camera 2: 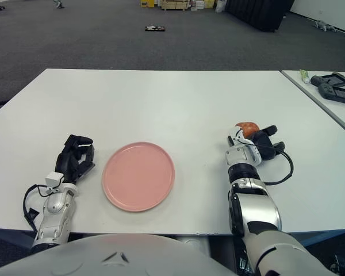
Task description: Put the apple into the plate.
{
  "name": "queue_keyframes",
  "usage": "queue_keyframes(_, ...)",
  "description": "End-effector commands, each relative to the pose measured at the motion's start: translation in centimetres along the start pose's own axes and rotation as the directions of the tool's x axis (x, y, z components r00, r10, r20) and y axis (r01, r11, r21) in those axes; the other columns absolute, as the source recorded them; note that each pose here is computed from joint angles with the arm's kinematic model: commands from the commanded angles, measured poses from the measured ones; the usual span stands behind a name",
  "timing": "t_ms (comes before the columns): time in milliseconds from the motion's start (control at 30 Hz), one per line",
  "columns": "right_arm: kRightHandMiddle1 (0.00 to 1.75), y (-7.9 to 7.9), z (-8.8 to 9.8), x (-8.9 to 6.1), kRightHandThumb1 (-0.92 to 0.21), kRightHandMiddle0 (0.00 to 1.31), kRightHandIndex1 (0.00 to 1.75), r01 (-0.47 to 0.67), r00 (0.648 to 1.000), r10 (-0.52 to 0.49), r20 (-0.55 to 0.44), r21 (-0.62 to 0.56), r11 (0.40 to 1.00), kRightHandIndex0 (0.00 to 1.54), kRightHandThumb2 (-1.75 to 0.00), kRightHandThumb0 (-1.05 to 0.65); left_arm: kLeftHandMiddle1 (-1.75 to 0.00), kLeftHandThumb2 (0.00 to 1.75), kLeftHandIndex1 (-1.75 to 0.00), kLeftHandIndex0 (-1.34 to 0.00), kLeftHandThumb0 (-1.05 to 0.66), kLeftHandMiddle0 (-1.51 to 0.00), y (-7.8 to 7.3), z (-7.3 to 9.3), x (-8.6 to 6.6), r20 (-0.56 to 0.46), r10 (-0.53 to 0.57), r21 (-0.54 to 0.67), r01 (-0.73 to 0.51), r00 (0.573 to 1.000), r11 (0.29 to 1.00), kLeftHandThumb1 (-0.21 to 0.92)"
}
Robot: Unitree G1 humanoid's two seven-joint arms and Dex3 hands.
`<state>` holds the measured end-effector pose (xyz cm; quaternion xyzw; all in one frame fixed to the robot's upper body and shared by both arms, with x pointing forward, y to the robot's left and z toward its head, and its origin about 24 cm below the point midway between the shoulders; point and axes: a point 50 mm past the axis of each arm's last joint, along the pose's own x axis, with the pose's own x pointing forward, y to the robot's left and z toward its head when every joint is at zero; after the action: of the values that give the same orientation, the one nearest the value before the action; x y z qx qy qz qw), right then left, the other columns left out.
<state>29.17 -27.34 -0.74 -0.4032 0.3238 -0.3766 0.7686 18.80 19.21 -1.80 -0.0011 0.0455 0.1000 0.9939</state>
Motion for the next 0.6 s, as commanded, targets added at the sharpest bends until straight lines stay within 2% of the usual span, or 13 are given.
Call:
queue_keyframes(0, 0.0, -0.37, 0.87, 0.25, -0.57, 0.0, 0.0, 0.008, 1.0, -0.008, -0.001, 0.017, 1.0, 0.0, -0.73, -0.76, -1.75, 0.73, -1.75, -0.28, -0.37, -0.51, 0.54, -1.55, -0.84, -0.104, 0.015, 0.013, -0.014, 0.994, 1.0, 0.78)
queue_keyframes(267, 0.02, -0.25, 0.97, 0.26, -0.58, 0.02, 0.0, 0.008, 1.0, -0.008, -0.017, 0.027, 1.0, 0.0, -0.75, -0.76, -1.75, 0.7, -1.75, -0.27, -0.36, -0.52, 0.67, -1.41, -0.84, -0.106, 0.021, 0.016, -0.019, 0.994, 1.0, 0.8)
queue_keyframes(567, 0.19, -0.44, 0.9, 0.44, -0.55, 0.0, 0.03, 0.044, 0.999, -0.043, -0.021, 0.042, 0.998, 0.04, -0.8, -0.74, -1.75, 0.74, -1.75, -0.28, -0.37, -0.55, 0.77, -1.25, -0.83, -0.109, 0.03, 0.018, -0.028, 0.994, 0.999, 0.77)
